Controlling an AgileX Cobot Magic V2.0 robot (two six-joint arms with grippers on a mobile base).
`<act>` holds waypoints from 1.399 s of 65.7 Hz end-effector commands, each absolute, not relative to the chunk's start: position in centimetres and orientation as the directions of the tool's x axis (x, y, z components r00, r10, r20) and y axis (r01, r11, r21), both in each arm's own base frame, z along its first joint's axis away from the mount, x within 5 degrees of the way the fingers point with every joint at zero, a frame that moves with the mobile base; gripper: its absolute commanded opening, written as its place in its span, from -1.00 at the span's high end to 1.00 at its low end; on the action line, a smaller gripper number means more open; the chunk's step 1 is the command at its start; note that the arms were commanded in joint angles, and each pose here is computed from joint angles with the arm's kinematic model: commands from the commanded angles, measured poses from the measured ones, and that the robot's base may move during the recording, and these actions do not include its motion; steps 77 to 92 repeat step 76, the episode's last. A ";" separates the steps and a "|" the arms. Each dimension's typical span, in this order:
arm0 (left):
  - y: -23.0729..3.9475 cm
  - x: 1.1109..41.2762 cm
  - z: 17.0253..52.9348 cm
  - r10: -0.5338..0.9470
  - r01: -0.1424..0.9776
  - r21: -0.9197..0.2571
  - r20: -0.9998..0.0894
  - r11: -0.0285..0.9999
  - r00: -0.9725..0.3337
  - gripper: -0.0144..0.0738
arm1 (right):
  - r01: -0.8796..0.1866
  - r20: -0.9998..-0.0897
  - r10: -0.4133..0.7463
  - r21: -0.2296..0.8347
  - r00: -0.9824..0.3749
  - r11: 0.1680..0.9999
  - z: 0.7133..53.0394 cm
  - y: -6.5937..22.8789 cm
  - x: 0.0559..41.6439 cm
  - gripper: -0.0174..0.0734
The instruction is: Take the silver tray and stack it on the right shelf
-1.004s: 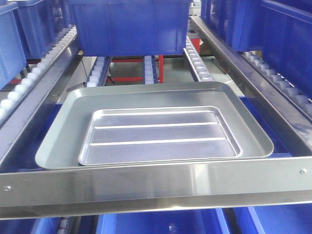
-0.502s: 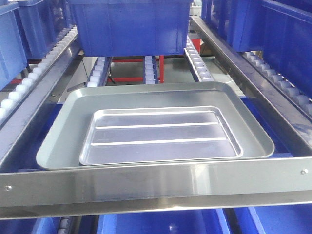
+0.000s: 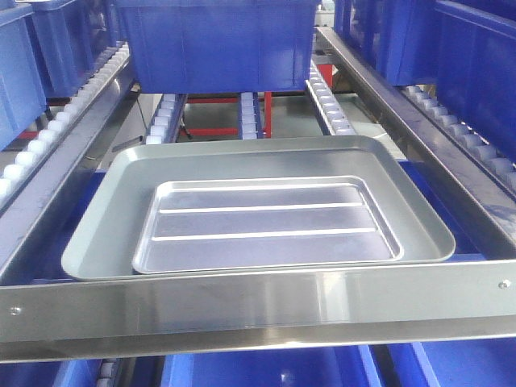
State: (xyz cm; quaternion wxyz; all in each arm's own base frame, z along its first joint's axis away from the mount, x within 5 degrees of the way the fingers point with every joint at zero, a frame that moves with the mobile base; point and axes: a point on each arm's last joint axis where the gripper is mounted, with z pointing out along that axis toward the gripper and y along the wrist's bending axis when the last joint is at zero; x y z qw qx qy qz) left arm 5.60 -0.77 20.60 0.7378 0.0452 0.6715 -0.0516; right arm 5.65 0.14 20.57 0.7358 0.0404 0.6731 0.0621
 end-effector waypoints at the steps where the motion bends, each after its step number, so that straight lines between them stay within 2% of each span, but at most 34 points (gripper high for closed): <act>1: -0.7 5.5 20.5 -0.028 0.133 -0.007 -0.987 0.991 0.158 0.88 | -0.050 -0.970 0.141 0.134 0.196 0.990 21.5 0.1 5.4 0.51; 25: -0.7 5.5 20.5 -0.028 0.131 -0.007 -0.987 0.991 0.161 0.88 | -0.050 -0.970 0.141 0.134 0.196 0.990 21.5 0.1 5.4 0.51; 41: -0.3 5.6 20.5 -0.002 0.047 0.006 -0.987 0.999 0.164 0.88 | -0.050 -0.970 0.141 0.134 0.196 0.990 21.5 0.1 5.4 0.51; 92: -0.3 5.6 20.5 -0.002 0.045 0.006 -0.987 0.999 0.164 0.88 | -0.050 -0.970 0.141 0.134 0.196 0.990 21.5 0.1 5.4 0.51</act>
